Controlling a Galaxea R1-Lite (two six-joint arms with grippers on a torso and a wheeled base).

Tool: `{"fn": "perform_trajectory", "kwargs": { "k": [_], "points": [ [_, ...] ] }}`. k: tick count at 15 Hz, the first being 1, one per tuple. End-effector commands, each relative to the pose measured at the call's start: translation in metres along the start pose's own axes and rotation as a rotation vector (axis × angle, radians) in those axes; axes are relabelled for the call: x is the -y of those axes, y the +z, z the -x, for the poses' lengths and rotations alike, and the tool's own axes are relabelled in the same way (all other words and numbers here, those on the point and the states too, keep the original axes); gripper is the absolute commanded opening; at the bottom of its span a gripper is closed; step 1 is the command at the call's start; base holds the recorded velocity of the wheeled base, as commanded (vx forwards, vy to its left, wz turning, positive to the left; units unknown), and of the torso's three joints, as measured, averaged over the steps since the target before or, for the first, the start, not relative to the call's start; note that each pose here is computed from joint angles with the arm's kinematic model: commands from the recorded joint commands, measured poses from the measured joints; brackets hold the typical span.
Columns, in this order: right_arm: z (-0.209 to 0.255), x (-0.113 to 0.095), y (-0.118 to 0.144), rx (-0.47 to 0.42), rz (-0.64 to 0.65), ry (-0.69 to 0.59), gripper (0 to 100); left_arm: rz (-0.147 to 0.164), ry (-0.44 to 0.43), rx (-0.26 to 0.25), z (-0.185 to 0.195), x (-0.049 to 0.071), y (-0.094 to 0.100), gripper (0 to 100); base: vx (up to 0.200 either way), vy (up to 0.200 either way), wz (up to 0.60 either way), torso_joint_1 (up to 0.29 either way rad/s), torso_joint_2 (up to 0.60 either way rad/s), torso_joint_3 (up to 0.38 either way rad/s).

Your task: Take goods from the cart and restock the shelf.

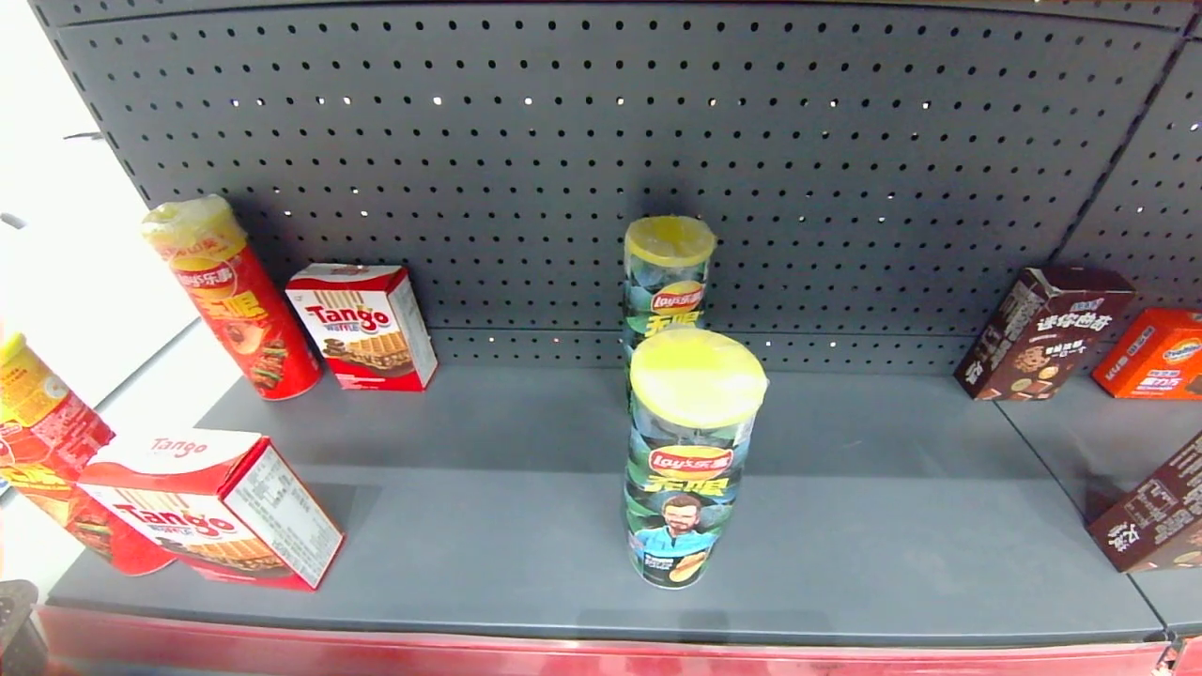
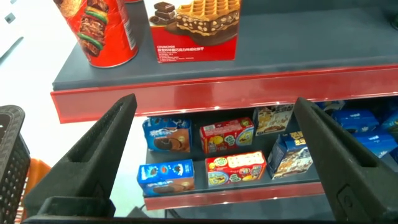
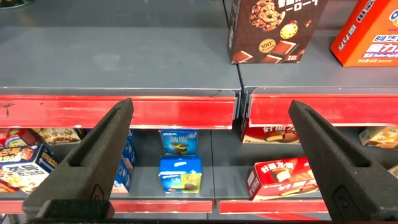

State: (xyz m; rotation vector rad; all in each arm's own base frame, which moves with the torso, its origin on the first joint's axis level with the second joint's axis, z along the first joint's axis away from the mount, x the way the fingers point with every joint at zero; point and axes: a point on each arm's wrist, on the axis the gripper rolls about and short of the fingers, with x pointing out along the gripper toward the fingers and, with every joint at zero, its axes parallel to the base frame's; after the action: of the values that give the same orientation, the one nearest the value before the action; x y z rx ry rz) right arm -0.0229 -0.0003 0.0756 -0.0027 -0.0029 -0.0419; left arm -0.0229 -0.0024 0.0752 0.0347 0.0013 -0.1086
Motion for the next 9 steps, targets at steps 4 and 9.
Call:
{"fn": "perform_trajectory", "kwargs": {
  "k": [4, 9],
  "points": [
    [-0.0001, 0.0000, 0.0001, -0.001, 0.000, 0.001, 100, 0.000, 0.001, 0.000, 0.0000, 0.0000, 0.0000, 100, 0.000, 0.000, 0.00, 0.000, 0.00, 0.000],
    [-0.0001, 0.0000, 0.0001, -0.001, 0.000, 0.001, 100, 0.001, 0.001, 0.000, 0.0000, 0.0000, 0.0000, 100, 0.000, 0.000, 0.00, 0.000, 0.00, 0.000]
  ]
}}
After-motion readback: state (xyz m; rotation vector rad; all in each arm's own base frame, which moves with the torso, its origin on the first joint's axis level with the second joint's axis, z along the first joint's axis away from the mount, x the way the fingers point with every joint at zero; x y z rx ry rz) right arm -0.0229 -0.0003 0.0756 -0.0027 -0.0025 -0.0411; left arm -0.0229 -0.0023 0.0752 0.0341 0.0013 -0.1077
